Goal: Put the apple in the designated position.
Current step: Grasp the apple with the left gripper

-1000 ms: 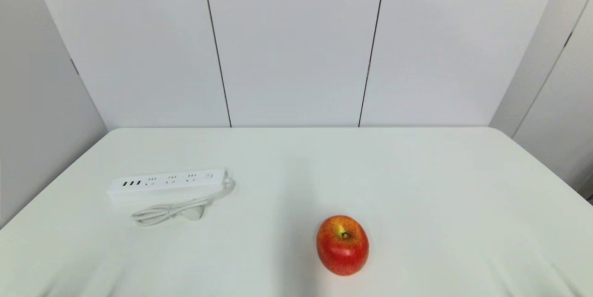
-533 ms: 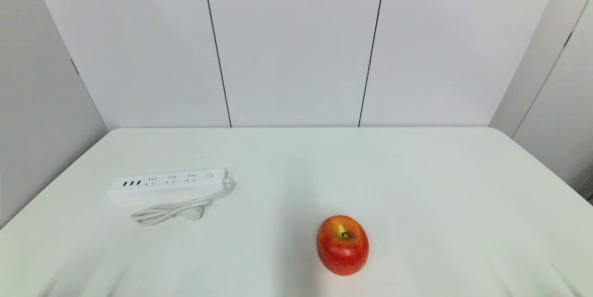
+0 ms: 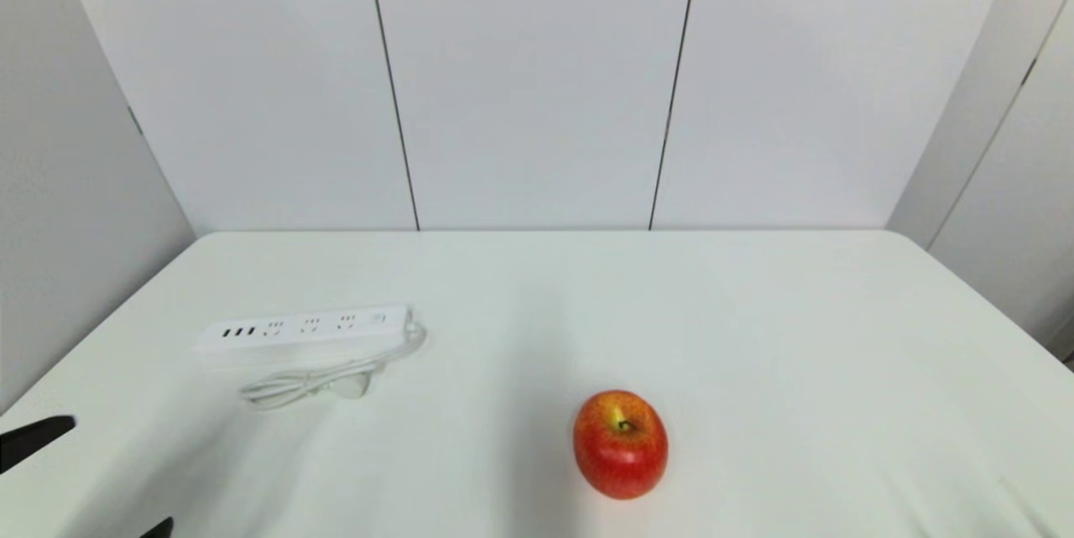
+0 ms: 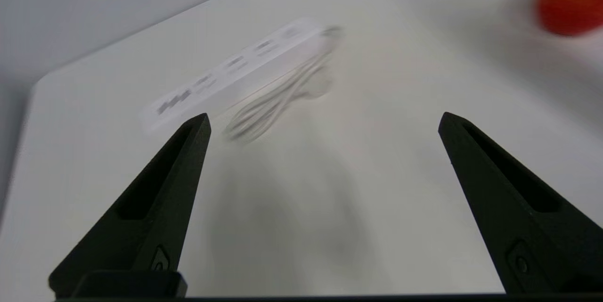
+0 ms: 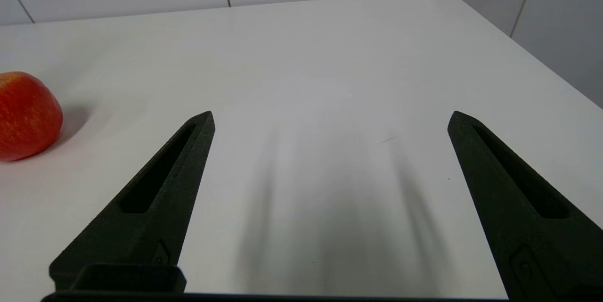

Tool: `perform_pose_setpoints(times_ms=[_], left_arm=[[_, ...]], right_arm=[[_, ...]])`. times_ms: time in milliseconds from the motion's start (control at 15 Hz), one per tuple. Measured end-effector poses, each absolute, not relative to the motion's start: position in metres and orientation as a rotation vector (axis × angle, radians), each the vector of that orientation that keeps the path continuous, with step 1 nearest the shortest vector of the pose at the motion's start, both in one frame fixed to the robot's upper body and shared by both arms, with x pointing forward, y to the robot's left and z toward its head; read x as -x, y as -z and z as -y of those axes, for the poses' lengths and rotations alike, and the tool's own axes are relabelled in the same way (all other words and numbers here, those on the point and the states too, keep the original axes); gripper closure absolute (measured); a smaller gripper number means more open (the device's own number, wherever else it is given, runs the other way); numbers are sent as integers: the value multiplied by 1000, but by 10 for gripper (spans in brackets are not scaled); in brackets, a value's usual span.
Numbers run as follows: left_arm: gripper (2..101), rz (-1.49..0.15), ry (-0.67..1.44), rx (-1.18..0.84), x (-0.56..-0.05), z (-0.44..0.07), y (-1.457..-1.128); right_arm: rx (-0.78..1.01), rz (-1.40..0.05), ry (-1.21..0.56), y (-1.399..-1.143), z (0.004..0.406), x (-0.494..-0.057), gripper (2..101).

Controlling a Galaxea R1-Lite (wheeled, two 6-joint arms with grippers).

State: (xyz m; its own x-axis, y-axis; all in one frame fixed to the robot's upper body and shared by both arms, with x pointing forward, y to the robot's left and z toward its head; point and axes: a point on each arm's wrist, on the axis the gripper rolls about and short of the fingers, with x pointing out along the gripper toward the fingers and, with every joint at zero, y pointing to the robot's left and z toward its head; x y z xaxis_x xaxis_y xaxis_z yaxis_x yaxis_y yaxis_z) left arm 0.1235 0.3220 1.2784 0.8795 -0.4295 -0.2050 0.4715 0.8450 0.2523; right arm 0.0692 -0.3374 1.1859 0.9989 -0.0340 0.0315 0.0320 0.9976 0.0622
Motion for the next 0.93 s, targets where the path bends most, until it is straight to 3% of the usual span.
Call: perform_pose_setpoints(times_ms=[200, 467, 933], left_arm=[[53, -162, 806, -401, -167, -296, -1309], [53, -236, 1108, -476, -225, -231, -1319], [53, -327, 1308, -558, -275, -118, -1285]], right_arm=[[-62, 33, 33, -1186, 337, -69, 43], [-62, 32, 33, -1186, 337, -69, 43], [-62, 33, 33, -1186, 337, -69, 43]])
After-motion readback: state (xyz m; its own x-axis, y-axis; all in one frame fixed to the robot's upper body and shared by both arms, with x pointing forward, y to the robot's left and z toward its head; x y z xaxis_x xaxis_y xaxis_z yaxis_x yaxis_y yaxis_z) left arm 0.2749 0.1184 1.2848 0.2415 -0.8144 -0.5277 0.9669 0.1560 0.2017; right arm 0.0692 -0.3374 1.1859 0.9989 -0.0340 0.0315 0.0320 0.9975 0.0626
